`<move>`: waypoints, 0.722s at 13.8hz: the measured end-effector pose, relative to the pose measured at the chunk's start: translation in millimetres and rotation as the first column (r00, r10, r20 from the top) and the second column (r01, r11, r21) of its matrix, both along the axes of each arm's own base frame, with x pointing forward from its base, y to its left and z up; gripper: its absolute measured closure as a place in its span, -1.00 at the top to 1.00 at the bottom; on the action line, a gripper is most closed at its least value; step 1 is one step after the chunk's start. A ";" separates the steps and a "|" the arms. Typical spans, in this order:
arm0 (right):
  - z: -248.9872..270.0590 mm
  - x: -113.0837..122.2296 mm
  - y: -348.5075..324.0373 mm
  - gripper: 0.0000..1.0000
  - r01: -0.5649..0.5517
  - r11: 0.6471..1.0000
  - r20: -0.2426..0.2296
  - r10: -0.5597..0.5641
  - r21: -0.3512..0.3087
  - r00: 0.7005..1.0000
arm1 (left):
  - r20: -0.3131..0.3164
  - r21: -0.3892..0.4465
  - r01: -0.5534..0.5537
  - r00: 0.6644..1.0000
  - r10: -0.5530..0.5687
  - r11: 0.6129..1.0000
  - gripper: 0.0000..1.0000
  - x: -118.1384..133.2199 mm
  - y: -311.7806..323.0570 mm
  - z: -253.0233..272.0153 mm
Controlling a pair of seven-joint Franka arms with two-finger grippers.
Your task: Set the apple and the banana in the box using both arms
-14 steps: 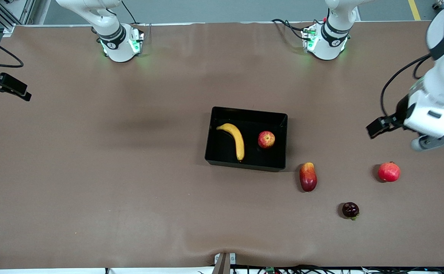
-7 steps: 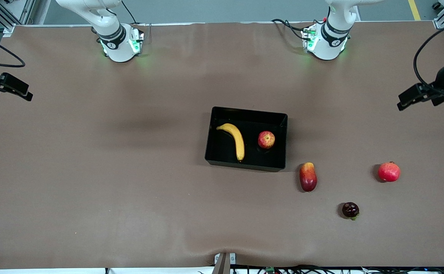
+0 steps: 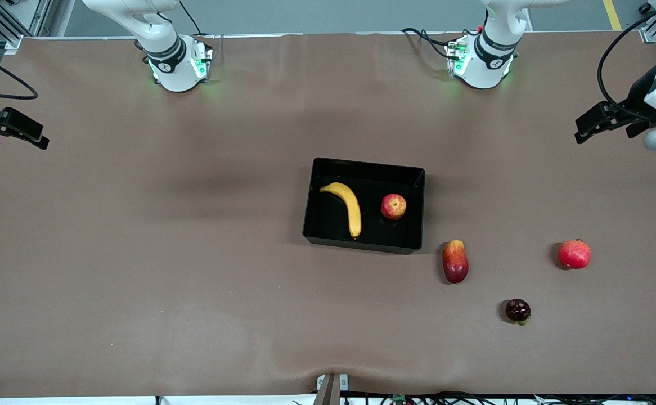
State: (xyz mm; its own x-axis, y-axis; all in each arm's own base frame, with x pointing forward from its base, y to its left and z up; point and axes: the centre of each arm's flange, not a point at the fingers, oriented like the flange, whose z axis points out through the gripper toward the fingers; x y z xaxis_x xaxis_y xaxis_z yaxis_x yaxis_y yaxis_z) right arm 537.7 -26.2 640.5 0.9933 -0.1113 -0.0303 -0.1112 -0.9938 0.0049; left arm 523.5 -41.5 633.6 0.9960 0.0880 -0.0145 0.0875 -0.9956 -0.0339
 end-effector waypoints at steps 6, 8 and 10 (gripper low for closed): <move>0.0 0.0 0.1 1.00 0.000 1.000 0.000 0.000 0.000 1.000 | -0.008 0.003 -0.021 1.000 0.021 1.000 1.00 -12.0 15.9 11.5; 0.0 0.0 0.1 1.00 0.000 1.000 0.000 0.000 0.000 1.000 | 0.006 0.002 -0.022 1.000 0.022 1.000 1.00 -11.8 16.6 17.9; 0.0 0.0 0.1 1.00 0.000 1.000 0.000 0.000 0.000 1.000 | 0.015 0.002 -0.017 1.000 0.017 1.000 1.00 -12.0 14.3 22.1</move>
